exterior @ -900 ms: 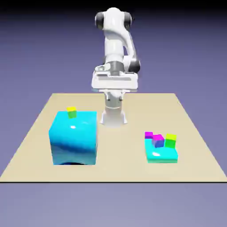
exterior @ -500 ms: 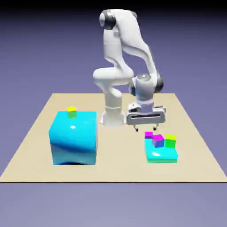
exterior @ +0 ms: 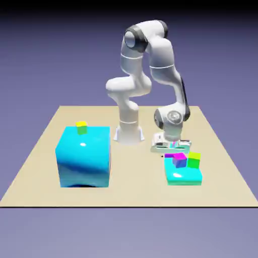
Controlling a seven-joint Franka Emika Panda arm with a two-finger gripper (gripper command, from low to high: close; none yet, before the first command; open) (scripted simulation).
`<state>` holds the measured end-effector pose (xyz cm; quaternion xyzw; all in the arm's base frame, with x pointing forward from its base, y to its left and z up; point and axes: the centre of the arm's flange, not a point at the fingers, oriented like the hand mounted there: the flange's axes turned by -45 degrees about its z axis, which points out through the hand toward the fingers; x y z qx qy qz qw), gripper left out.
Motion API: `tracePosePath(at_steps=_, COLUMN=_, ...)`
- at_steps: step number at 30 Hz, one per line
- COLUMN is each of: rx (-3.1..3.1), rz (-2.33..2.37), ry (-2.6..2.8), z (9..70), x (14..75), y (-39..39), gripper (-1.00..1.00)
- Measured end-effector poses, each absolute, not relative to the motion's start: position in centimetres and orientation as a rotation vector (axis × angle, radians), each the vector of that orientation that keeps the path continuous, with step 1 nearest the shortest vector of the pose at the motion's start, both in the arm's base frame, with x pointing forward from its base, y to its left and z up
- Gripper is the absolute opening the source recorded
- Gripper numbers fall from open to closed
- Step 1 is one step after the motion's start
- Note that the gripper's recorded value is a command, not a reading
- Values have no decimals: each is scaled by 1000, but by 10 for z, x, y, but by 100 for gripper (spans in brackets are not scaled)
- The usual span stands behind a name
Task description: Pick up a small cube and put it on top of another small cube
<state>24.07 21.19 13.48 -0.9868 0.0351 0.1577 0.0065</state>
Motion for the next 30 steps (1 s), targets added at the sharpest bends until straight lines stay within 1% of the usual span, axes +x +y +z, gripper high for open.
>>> tracePosePath(at_steps=6, rx=-3089, rz=493, ry=110, z=185, x=251, y=210, gripper=-100)
tracePosePath(at_steps=7, rx=-3089, rz=493, ry=110, z=185, x=251, y=210, gripper=-100)
tracePosePath(at_steps=12, rx=-3069, rz=259, ry=182, z=260, x=315, y=221, gripper=-100)
tracePosePath(at_steps=18, rx=-3041, rz=374, ry=414, z=305, x=374, y=226, gripper=-100)
tracePosePath(at_steps=19, rx=-3034, rz=406, ry=445, z=308, x=380, y=225, gripper=-100)
tracePosePath(at_steps=20, rx=-3021, rz=477, ry=455, z=295, x=377, y=228, gripper=-100)
tracePosePath(at_steps=22, rx=-3020, rz=483, ry=456, z=294, x=377, y=228, gripper=-100)
tracePosePath(at_steps=27, rx=-3021, rz=483, ry=455, z=227, x=362, y=233, gripper=-100)
tracePosePath(at_steps=28, rx=-3021, rz=483, ry=455, z=227, x=362, y=232, gripper=100)
tracePosePath(at_steps=30, rx=-3023, rz=483, ry=455, z=226, x=362, y=232, gripper=100)
